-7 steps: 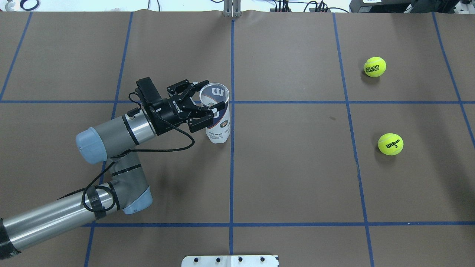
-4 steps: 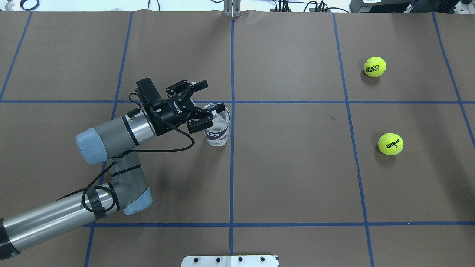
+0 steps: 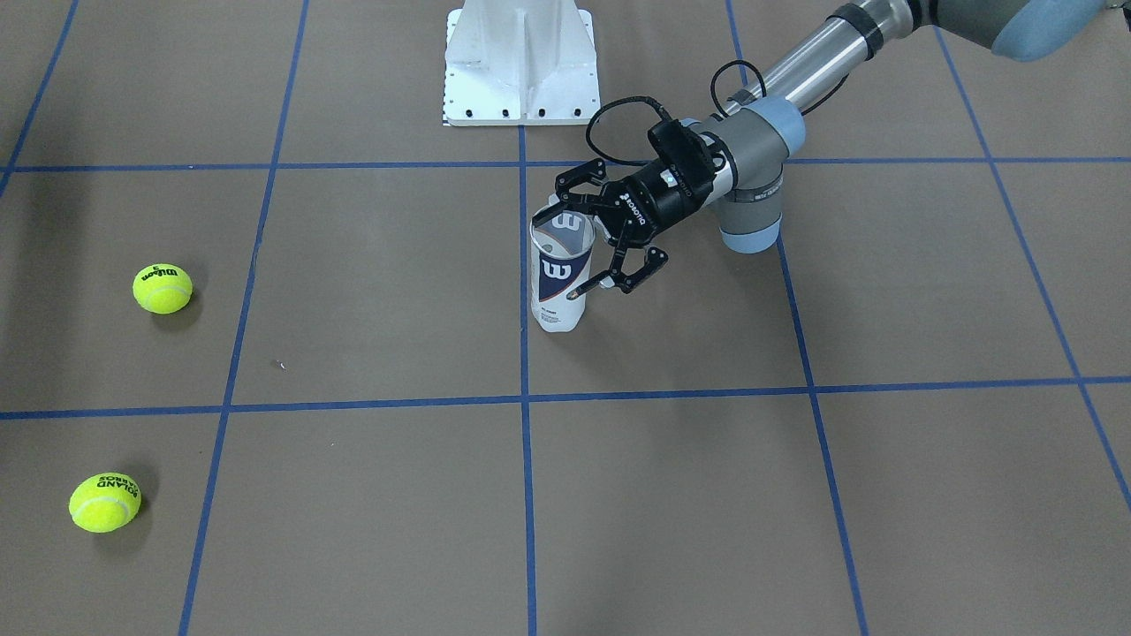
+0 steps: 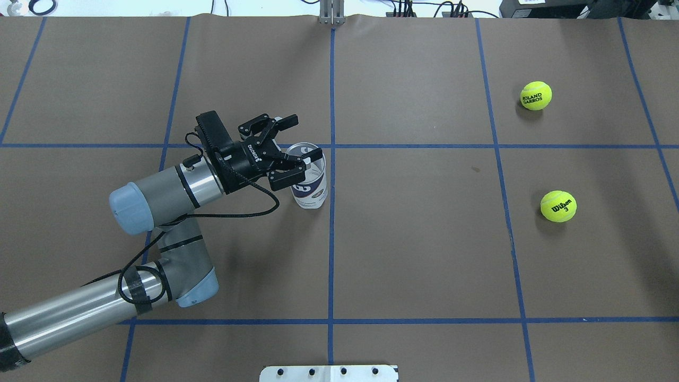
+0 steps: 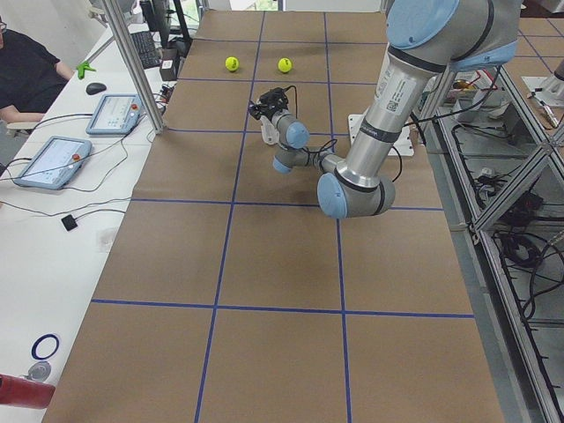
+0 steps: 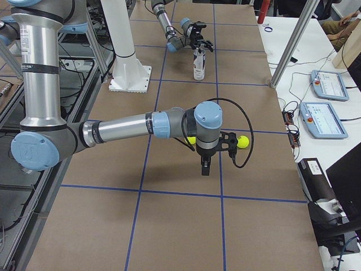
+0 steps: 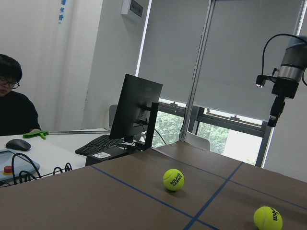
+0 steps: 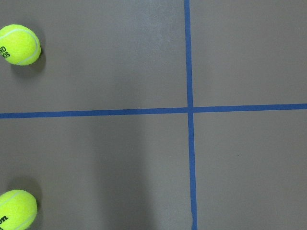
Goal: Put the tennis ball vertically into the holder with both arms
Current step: 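Lower the upright can onto the table with the left gripper, then open the left gripper and draw it back from the standing can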
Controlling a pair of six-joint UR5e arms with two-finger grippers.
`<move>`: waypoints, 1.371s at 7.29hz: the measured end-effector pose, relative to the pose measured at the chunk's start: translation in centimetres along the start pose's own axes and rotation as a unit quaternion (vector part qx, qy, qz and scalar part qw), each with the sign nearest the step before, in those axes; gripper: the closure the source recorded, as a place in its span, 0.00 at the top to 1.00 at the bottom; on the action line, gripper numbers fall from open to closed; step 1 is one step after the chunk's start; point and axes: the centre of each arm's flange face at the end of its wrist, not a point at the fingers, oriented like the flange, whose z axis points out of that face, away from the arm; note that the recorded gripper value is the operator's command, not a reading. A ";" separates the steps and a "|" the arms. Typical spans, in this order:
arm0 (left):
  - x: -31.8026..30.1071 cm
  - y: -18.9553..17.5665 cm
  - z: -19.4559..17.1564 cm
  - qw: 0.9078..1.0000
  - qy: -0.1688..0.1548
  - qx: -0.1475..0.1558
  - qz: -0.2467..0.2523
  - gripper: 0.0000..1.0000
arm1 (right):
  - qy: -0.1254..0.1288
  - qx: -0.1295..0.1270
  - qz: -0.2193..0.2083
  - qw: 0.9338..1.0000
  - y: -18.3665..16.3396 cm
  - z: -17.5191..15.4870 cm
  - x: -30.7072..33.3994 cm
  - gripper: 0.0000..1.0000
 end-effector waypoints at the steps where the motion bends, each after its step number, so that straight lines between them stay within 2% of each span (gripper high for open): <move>1: 0.1 -0.2 0.0 1.000 0.000 0.001 0.000 0.99 | 0.000 0.000 0.000 1.000 0.0 0.0 0.0 0.99; 4: 1.1 -2.9 -0.6 1.000 0.010 0.019 -0.005 0.99 | -0.001 0.002 -0.001 1.000 0.0 -0.2 -0.2 0.99; 5: 1.6 -4.1 -1.6 1.000 0.011 0.008 -0.004 0.99 | -0.001 0.002 -0.002 1.000 0.0 -0.2 -0.2 0.99; 7: 1.4 -6.3 -6.0 0.999 0.013 -0.042 0.007 0.99 | -0.001 0.002 -0.002 1.000 0.0 -0.3 -0.3 0.99; 10: -1.1 -5.1 -11.0 0.996 -0.007 -0.092 0.014 0.99 | 0.001 0.004 -0.003 1.000 -0.1 -0.3 -0.3 0.99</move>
